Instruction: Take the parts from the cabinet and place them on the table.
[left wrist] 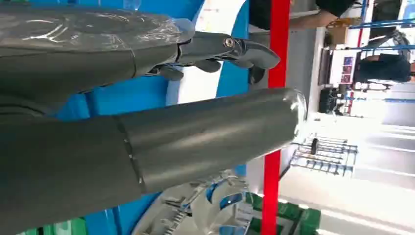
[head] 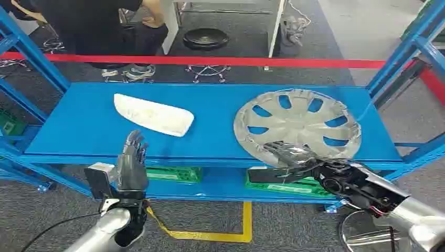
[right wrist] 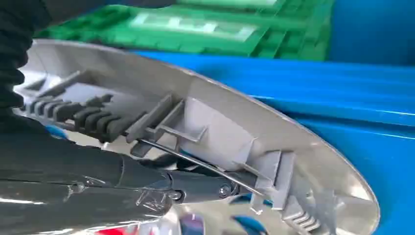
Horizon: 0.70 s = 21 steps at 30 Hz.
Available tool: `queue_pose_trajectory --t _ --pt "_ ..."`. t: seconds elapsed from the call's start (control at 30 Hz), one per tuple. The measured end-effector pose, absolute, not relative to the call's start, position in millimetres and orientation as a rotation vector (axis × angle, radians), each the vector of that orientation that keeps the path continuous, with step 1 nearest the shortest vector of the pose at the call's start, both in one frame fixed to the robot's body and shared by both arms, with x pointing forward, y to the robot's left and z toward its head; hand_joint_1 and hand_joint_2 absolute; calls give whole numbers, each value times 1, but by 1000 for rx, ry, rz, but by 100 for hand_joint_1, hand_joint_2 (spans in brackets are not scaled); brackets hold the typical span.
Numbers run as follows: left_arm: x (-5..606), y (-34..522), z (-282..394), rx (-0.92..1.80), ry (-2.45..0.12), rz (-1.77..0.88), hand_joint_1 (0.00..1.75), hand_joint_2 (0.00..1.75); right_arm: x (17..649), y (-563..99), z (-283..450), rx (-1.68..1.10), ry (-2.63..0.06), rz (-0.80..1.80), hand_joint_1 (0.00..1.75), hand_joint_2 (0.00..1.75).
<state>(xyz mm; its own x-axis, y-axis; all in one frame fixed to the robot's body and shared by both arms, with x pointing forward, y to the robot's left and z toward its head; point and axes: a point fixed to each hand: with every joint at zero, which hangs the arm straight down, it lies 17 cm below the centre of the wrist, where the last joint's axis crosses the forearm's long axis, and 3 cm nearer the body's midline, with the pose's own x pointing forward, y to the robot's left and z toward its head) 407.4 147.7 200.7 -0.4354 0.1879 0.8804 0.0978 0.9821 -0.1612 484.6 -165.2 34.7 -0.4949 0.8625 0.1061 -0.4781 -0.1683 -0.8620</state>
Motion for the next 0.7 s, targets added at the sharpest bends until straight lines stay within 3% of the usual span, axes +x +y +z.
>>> queue_pose_trajectory --t 0.33,0.7 --pt "408 149 201 -186 -2027 104 0 0 499 -173 43 -936 -1150 2070 0 175" --pt "408 149 200 -184 -2025 107 0 0 494 -168 40 -1047 -1189 2161 0 175"
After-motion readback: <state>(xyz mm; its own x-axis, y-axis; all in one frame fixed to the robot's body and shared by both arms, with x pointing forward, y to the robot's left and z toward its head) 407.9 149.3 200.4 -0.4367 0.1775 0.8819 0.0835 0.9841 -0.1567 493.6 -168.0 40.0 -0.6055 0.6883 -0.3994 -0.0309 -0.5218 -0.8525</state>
